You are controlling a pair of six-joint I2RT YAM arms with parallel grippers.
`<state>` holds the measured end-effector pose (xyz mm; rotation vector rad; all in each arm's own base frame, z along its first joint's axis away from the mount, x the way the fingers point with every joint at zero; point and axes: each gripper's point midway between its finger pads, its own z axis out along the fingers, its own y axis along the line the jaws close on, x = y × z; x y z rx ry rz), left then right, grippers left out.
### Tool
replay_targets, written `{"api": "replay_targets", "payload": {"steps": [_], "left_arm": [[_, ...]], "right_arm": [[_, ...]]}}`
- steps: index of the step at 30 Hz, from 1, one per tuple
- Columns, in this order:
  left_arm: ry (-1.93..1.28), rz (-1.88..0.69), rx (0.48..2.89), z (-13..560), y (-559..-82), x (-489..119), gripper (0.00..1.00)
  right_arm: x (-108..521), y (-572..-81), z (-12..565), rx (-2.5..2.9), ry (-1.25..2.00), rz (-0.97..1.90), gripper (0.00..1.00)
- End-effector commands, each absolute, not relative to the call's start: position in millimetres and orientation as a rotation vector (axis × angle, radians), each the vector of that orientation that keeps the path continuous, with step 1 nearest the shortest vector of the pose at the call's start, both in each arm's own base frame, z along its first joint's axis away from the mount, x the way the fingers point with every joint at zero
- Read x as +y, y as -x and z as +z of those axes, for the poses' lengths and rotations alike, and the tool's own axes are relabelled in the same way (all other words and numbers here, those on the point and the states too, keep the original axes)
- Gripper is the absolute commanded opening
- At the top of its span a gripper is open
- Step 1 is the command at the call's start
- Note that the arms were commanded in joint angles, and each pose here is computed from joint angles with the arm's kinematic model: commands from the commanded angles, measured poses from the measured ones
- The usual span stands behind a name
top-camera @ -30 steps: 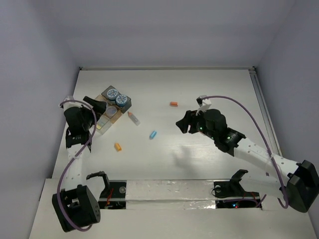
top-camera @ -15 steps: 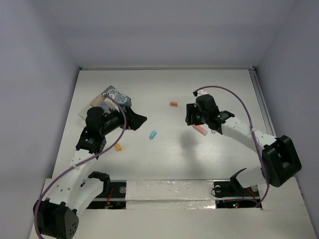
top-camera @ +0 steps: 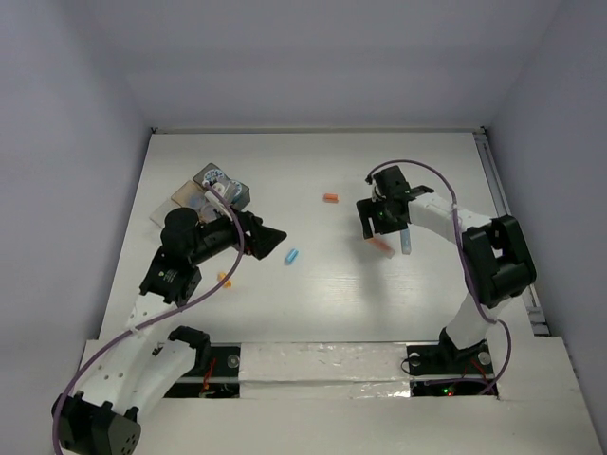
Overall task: Sort the stationery into containers
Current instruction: Pick up the pen from the center of the board.
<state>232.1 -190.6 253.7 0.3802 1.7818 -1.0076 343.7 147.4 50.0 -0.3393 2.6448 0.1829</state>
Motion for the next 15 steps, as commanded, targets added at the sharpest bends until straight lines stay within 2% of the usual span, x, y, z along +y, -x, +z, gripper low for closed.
{"api": "replay_targets", "payload": {"steps": [1,11,14,15], "left_arm": [[-0.414,-0.967,1.708,278,-231,-190,0.99],[-0.408,-0.952,1.715,277,-231,-190,0.99],[-0.404,-0.951,1.716,278,-232,-190,0.99],[-0.404,-0.951,1.718,277,-232,-190,0.99]], "right_arm": [[156,-345,52,2.667,0.446,0.214,0.75],[157,-333,21,2.778,0.454,0.229,0.65],[156,-327,16,2.794,0.448,0.213,0.6],[154,-326,15,2.802,0.44,0.197,0.54]]}}
